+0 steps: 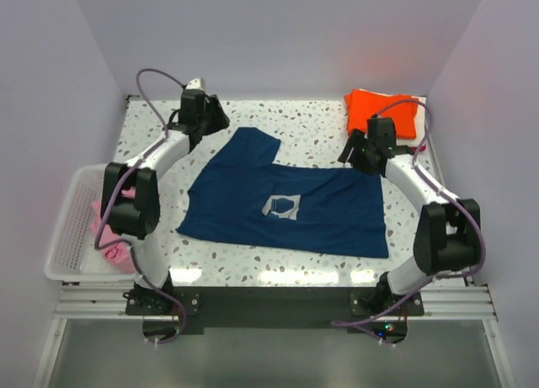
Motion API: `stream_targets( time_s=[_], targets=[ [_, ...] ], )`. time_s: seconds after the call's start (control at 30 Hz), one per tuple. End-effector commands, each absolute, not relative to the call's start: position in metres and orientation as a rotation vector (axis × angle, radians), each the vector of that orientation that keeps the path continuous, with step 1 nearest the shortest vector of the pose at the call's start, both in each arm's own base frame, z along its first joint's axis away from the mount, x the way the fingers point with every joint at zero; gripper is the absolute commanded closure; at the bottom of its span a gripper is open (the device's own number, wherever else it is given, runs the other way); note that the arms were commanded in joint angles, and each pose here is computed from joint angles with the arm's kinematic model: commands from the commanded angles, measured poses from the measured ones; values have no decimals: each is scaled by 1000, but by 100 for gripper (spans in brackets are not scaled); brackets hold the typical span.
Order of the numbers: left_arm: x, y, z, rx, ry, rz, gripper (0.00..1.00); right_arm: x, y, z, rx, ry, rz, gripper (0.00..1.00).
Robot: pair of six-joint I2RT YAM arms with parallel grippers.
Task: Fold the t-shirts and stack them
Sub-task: Fold the tshirt
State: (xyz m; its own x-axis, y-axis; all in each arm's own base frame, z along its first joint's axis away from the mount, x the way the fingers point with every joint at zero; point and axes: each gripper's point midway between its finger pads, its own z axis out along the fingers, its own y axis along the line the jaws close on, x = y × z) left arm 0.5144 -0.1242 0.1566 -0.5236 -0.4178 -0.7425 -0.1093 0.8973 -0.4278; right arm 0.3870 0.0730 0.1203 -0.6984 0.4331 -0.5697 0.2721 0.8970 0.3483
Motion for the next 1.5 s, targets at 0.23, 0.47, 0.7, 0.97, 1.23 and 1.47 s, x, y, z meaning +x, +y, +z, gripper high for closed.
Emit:
stream_targets(
  time_s=[0.23, 0.47, 0.7, 0.97, 1.23, 1.47],
  targets=[
    [613, -169, 99, 194, 2115, -427, 38, 457, 80, 141, 323, 2280, 374, 35],
    [632, -184, 69, 245, 2158, -493, 38, 453, 73, 136, 320, 2303, 328, 35],
    [622, -188, 61, 246, 2185, -529, 38, 448, 69, 137, 325, 2323, 304, 35],
    [610, -180, 51, 231, 2239, -503, 41, 442, 66, 132, 333, 2340, 298, 35],
    [598, -178, 74, 215, 2228, -510, 38, 437, 66, 131, 333, 2341, 300, 35],
    [593, -180, 99, 232, 2187, -597, 30, 436, 67, 134, 335, 2332, 312, 35]
  ],
)
